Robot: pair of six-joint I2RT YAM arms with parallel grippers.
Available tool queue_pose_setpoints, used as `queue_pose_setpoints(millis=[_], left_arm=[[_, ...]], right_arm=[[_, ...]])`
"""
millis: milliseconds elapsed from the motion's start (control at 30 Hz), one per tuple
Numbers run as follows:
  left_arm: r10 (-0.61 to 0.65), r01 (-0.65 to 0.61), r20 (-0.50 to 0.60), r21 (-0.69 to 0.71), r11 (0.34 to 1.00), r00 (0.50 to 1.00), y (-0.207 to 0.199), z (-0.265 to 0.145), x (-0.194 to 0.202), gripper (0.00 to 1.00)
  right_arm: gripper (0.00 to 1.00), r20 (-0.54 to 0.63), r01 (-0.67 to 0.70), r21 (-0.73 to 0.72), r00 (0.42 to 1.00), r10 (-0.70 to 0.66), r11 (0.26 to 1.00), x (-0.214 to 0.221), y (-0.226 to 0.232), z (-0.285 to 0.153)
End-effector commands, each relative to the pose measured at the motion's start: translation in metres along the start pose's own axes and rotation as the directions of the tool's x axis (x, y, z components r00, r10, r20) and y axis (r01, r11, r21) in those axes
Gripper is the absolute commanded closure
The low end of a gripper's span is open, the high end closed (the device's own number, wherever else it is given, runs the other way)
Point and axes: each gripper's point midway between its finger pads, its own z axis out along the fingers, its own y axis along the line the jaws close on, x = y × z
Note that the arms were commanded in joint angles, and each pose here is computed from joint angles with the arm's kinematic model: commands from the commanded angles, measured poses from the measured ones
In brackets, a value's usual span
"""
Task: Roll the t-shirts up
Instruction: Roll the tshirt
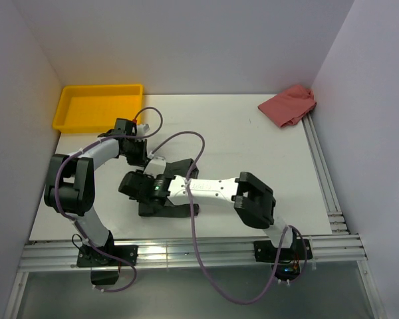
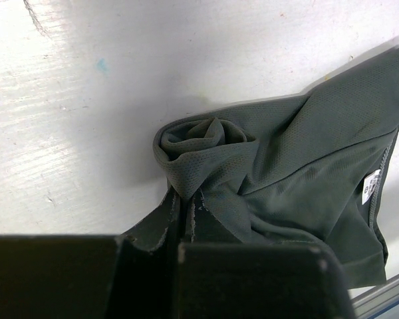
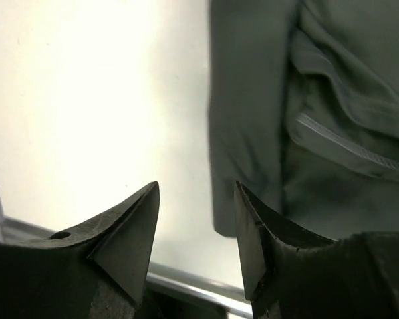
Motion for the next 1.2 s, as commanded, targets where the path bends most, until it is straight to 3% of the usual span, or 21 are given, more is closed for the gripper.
queue_pose_setpoints(millis=[0, 233, 767, 1033, 1167], left_arm=[[0.028, -0.028, 0.045, -0.004, 1.0, 0.999, -0.007, -0.012, -0.012, 1.0], [0.032, -0.032, 0.039, 0.0, 0.999, 0.999, -0.008, -0.011, -0.01, 1.0], [0.032, -0.032, 0.033, -0.004, 0.999, 0.999, -0.007, -0.009, -0.011, 0.97], [0.033, -0.033, 0.032, -0.005, 0.999, 0.999, -0.007, -0.008, -0.011, 0.95], [0.034, -0.034, 0.032, -0.005, 0.999, 0.999, -0.007, -0.009, -0.011, 0.91]], right_arm=[[0.44, 0.055, 0.141, 0.185, 0.987, -0.154, 0.973, -0.006, -0.031, 0.019], [0.44, 0.06, 0.219, 0.265, 0.968, -0.242, 0.939, -0.012, -0.016, 0.041], [0.43, -0.07, 0.317, 0.364, 0.947, -0.314, 0.876, 0.026, -0.059, 0.05], [0.44, -0.117, 0.359, 0.346, 0.933, -0.34, 0.867, 0.04, -0.06, 0.052], [0.49, -0.143, 0.356, 0.326, 0.934, -0.326, 0.876, 0.05, -0.062, 0.056]])
